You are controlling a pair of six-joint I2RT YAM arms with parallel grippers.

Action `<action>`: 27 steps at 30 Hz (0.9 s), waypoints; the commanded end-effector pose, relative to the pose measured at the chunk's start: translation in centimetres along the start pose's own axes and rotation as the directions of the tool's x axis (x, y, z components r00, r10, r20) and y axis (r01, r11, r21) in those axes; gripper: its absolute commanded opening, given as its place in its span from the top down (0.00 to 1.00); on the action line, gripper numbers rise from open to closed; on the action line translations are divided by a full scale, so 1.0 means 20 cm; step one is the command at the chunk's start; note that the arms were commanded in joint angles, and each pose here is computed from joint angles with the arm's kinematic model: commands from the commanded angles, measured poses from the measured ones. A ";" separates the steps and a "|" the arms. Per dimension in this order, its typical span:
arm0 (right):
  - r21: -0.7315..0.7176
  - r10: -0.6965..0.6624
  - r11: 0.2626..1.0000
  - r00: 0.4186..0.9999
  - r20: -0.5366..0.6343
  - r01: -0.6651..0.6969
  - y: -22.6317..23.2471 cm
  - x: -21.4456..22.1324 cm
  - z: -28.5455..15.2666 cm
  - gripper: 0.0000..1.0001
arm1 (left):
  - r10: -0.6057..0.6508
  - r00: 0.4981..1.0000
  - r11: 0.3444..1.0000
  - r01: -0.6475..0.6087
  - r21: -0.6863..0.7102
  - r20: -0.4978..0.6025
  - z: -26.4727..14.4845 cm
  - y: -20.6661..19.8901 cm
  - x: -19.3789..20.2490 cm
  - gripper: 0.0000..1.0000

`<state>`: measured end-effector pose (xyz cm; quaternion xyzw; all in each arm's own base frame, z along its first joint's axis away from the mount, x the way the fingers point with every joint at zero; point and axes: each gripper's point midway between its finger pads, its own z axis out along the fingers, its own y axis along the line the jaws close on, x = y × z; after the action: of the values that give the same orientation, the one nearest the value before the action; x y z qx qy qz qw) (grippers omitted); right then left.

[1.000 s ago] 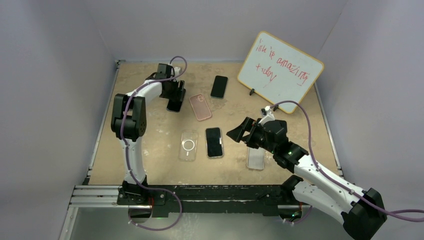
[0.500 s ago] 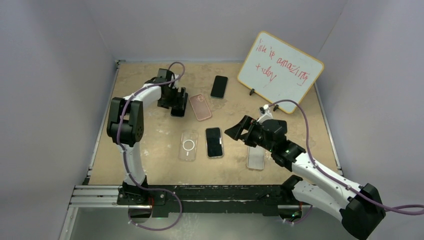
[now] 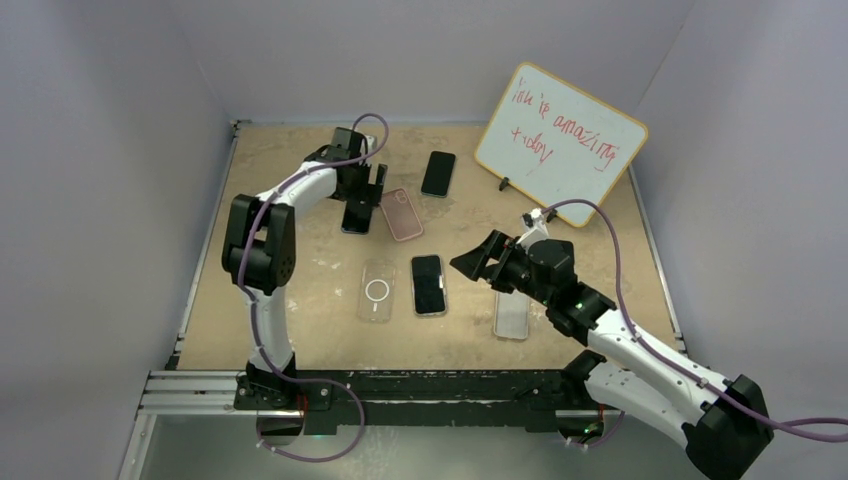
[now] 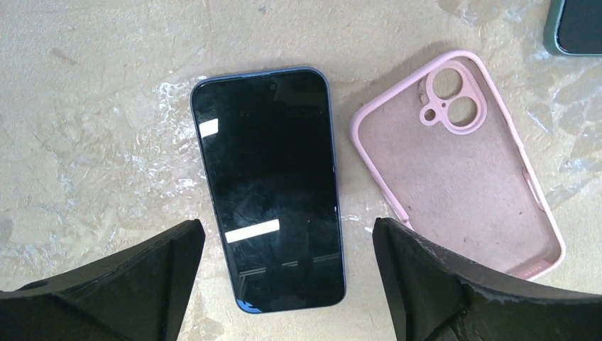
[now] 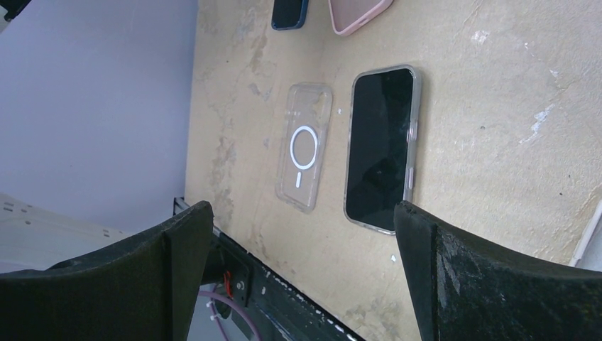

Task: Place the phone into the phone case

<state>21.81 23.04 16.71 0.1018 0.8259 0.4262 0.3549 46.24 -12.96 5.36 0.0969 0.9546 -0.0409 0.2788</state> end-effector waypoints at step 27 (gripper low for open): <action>-0.020 0.013 1.000 0.999 0.034 -0.012 0.02 -0.03 -0.02 0.03 | -0.008 0.997 0.999 0.005 -0.039 -0.077 0.11 0.06 0.09 0.33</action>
<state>21.66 22.92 17.32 0.1024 0.8205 0.4322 0.3600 46.35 -12.43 2.02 0.0932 0.9634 -0.0256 0.2498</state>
